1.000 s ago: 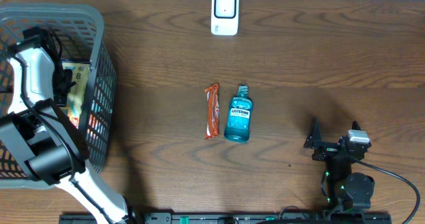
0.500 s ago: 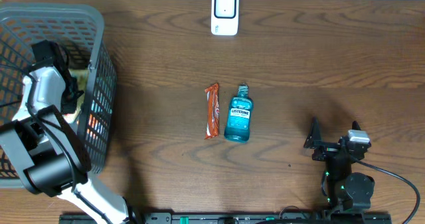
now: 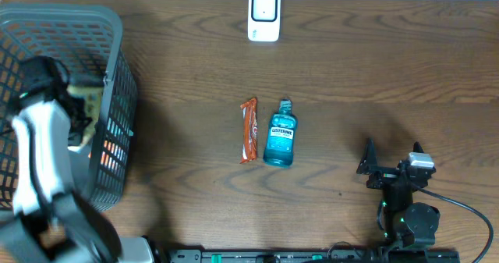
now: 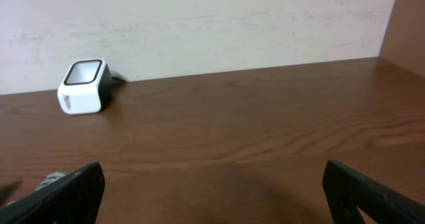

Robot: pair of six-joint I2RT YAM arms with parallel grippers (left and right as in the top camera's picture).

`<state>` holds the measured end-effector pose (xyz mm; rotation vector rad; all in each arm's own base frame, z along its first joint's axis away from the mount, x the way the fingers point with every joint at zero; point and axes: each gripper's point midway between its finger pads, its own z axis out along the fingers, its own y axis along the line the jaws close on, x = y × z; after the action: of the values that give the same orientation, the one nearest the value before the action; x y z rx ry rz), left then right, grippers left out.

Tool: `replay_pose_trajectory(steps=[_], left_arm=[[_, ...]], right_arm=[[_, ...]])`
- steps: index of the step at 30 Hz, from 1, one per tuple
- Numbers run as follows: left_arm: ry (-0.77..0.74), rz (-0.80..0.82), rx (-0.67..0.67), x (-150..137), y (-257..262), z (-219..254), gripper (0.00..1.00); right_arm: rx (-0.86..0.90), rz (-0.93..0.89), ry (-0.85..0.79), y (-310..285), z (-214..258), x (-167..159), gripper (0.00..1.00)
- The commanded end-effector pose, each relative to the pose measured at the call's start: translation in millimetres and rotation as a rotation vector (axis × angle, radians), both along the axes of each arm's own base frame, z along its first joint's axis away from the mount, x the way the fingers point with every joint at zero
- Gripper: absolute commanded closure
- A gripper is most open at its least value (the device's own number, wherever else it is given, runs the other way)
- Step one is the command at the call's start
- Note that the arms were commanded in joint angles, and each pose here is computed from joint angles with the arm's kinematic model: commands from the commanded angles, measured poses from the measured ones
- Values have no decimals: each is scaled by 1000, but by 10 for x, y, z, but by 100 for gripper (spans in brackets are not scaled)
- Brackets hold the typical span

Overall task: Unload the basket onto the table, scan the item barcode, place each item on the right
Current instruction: 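Reach the left gripper into the basket and grasp the printed snack bag, then carry the snack bag out and drop it right of the bottle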

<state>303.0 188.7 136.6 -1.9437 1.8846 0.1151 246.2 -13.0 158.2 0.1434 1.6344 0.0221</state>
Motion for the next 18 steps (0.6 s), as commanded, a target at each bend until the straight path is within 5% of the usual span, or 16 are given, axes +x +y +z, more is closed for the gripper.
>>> replay_pose_trajectory(steps=[1,9,14,18], left_arm=[[-238,-9,129,-122,-43,917,93],[-610,-72,230,-626,-472,2013,93],[-772,-428,116,-574,-1190,2290,93],[-737,-726,114,-471,-1644,2242,93]], right_arm=[[12,-6,-1,-10,-4,-3,1],[12,-5,-1,-10,-4,-3,1],[12,-6,-1,-10,-4,-3,1],[12,-5,-1,-10,-4,-3,1]])
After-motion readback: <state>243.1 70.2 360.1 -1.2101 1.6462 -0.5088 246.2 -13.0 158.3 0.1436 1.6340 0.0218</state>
